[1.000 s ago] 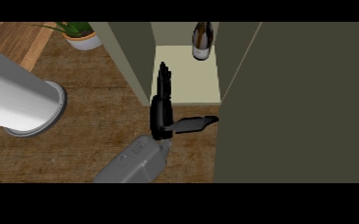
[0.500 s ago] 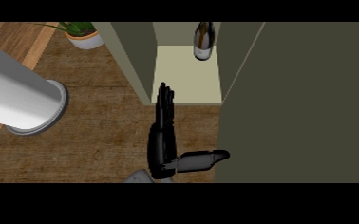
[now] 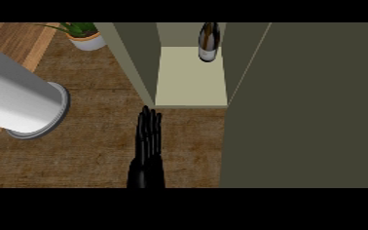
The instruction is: Pick up the wine, place it into the cabinet and close the cabinet
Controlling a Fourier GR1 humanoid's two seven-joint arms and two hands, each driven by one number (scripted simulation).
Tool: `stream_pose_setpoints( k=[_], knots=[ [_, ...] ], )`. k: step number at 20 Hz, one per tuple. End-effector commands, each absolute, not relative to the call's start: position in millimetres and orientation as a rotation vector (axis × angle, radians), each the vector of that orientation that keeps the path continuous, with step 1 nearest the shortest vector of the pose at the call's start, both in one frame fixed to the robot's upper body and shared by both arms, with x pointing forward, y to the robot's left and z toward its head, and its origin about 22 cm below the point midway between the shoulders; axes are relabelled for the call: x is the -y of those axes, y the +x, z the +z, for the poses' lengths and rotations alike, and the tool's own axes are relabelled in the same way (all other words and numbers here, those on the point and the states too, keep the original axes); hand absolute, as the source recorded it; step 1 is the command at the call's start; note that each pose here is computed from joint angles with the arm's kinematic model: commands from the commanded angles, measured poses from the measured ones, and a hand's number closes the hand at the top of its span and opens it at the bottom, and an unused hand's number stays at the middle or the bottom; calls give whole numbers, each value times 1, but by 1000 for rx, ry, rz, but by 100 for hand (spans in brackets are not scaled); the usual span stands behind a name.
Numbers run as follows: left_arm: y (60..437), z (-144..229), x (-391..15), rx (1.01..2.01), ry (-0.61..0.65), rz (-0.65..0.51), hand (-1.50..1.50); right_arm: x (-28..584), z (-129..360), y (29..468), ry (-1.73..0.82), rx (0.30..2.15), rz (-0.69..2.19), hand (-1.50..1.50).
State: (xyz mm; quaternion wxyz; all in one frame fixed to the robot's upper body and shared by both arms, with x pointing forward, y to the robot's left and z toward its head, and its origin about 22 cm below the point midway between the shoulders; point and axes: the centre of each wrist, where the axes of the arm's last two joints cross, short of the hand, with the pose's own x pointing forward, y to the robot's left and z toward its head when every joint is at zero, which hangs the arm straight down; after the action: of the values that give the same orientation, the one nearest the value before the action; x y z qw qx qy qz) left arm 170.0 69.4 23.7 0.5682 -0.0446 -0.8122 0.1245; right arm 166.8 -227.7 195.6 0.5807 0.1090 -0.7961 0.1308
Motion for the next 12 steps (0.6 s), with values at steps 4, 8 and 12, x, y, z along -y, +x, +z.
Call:
stream_pose_setpoints(
  k=[4,8,12],
  knots=[
    [115,33,-95,1908,-168,253,-150,230,202,149,386,1849,352,-150],
    [123,33,-114,1920,-151,222,-150,239,200,134,417,1801,447,150],
    [107,52,-133,1927,-225,161,-150,226,189,148,398,1826,481,150]
  ],
)
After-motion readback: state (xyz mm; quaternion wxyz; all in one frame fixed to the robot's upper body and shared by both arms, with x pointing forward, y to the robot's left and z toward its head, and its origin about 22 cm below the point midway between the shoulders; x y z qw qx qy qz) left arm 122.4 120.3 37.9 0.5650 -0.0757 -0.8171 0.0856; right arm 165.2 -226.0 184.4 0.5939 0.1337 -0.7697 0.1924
